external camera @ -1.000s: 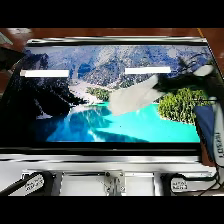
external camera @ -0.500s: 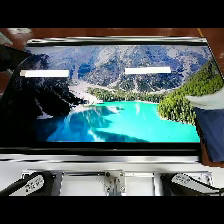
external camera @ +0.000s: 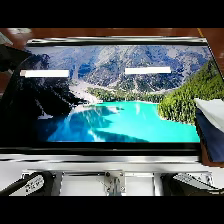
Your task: Fold the shirts.
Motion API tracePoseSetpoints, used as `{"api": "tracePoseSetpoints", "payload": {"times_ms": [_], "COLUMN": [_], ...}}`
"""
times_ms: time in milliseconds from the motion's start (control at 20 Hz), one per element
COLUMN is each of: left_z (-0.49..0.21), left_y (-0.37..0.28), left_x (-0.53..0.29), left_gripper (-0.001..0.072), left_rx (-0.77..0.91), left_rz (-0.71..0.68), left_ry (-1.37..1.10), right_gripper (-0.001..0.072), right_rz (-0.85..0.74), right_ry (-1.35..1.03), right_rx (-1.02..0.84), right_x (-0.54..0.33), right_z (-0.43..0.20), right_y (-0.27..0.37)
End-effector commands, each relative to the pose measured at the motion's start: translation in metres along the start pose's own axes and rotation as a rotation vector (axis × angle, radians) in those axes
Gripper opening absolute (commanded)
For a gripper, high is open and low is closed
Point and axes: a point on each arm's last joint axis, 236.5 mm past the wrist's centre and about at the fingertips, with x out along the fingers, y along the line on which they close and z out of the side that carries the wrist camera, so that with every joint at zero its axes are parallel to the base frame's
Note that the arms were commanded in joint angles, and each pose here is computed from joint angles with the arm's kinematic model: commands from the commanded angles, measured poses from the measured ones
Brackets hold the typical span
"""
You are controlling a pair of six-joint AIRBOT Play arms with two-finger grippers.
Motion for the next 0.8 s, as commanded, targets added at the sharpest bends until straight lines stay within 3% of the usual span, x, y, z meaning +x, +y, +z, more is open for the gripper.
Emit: {"api": "tracePoseSetpoints", "payload": {"times_ms": [0, 200, 250, 350, 500, 650, 750], "left_z": [0.000, 0.000, 0.000, 0.000, -0.001, -0.021, -0.066], "left_y": [0.000, 0.000, 0.000, 0.000, 0.000, 0.003, 0.018], "left_x": [0.000, 0.000, 0.000, 0.000, 0.001, 0.018, 0.049], "left_gripper": [0.0041, 0.0041, 0.0041, 0.0041, 0.0041, 0.0038, 0.0038], "left_rx": [-0.001, -0.001, -0.001, -0.001, 0.001, 0.049, 0.066], "left_rz": [0.000, 0.000, 0.000, 0.000, -0.001, 0.033, 0.146], "left_ry": [0.001, 0.000, 0.000, 0.000, 0.002, 0.083, 0.247], "right_gripper": [0.0069, 0.0071, 0.0147, 0.0697, 0.0689, 0.0689, 0.0689], "right_rz": [-0.159, -0.173, -0.174, -0.170, -0.143, 0.198, 0.364], "right_ry": [0.149, 0.084, 0.085, 0.109, 0.044, -0.274, -0.388], "right_rx": [0.058, 0.173, 0.192, 0.188, 0.168, 0.072, -0.069], "right_x": [0.009, 0.029, 0.036, 0.045, 0.031, -0.022, -0.050], "right_z": [-0.050, -0.067, -0.071, -0.079, -0.062, 0.012, 0.018], "right_y": [-0.055, -0.084, -0.088, -0.090, -0.078, 0.025, 0.107]}}
